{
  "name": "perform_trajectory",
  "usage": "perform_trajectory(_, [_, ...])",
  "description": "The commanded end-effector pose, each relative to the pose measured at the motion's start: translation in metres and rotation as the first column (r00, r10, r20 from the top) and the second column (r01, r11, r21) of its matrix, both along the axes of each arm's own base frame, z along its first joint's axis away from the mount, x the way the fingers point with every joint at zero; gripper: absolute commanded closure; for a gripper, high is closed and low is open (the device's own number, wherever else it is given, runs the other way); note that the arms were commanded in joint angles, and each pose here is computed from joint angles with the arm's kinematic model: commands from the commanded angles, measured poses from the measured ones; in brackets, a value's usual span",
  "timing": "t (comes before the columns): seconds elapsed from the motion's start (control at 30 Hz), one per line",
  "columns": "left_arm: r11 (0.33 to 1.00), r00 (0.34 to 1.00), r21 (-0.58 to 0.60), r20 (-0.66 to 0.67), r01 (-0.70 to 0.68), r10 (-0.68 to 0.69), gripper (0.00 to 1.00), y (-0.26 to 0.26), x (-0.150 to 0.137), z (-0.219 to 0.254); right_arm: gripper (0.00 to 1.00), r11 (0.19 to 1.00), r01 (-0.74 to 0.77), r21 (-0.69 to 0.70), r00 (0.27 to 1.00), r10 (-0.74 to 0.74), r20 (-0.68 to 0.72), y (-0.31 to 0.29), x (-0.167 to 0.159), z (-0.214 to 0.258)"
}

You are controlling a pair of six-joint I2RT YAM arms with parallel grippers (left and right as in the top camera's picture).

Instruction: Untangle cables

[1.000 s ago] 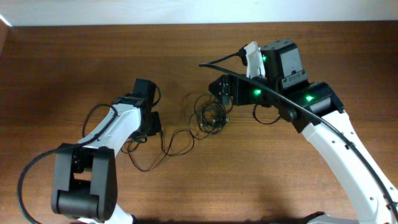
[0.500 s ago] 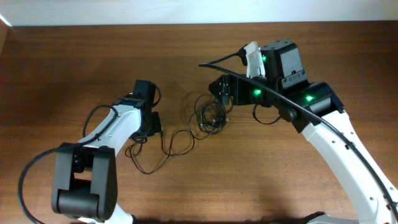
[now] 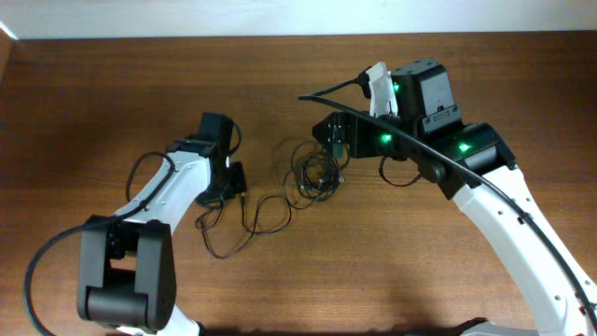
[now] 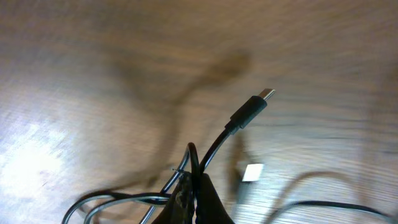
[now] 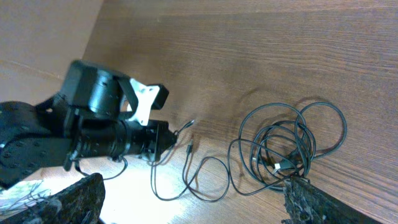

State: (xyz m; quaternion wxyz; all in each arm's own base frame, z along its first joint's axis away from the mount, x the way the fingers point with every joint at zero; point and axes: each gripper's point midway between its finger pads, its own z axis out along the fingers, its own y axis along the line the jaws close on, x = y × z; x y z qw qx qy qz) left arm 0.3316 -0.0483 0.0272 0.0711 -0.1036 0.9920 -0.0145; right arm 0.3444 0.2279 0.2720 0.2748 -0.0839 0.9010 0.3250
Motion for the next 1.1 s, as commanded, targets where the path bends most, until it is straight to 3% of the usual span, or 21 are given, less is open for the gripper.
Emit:
perform_trajectory(0.0, [0.949, 0.977, -0.268, 0.175, 0.169, -0.125, 1.00, -0.052, 0.021, 0.067, 0.07, 1.000, -0.012, 0.004, 1.000, 0.012, 0.006, 0.002, 0.000, 0.002])
perform_trajectory(0.23, [0.798, 0.856, -0.443, 0.488, 0.410, -0.169, 1.00, -0.097, 0.017, 0.192, 0.07, 0.998, -0.028, 0.060, 1.000, 0.029, -0.011, 0.009, -0.003, 0.008])
perform_trajectory(0.47, [0.560, 0.608, -0.385, 0.739, 0.734, -0.289, 1.00, -0.129, -0.020, 0.268, 0.07, 0.983, -0.095, 0.157, 0.995, 0.095, 0.007, 0.025, -0.007, 0.024])
perform_trajectory(0.53, [0.481, 0.547, -0.368, 0.778, 0.796, -0.309, 1.00, -0.136, -0.032, 0.279, 0.16, 0.974, -0.111, 0.196, 0.993, 0.114, -0.002, 0.030, -0.010, 0.030])
perform_trajectory(0.6, [0.472, 0.543, -0.370, 0.781, 0.801, -0.310, 1.00, -0.137, -0.033, 0.280, 0.32, 0.954, -0.171, 0.246, 0.985, 0.172, 0.014, 0.038, -0.016, 0.039])
perform_trajectory(0.73, [0.392, 0.471, -0.336, 0.818, 0.857, -0.330, 1.00, -0.143, -0.042, 0.287, 0.35, 0.932, -0.221, 0.287, 0.975, 0.223, 0.027, 0.044, -0.023, 0.047])
perform_trajectory(0.87, [0.390, 0.464, -0.328, 0.821, 0.860, -0.332, 1.00, -0.143, -0.042, 0.287, 0.37, 0.924, -0.236, 0.301, 0.971, 0.239, 0.026, 0.046, -0.026, 0.050])
perform_trajectory(1.07, [0.390, 0.464, -0.329, 0.821, 0.860, -0.332, 1.00, -0.143, -0.042, 0.287, 0.61, 0.913, -0.256, 0.317, 0.965, 0.259, 0.033, 0.048, -0.028, 0.053])
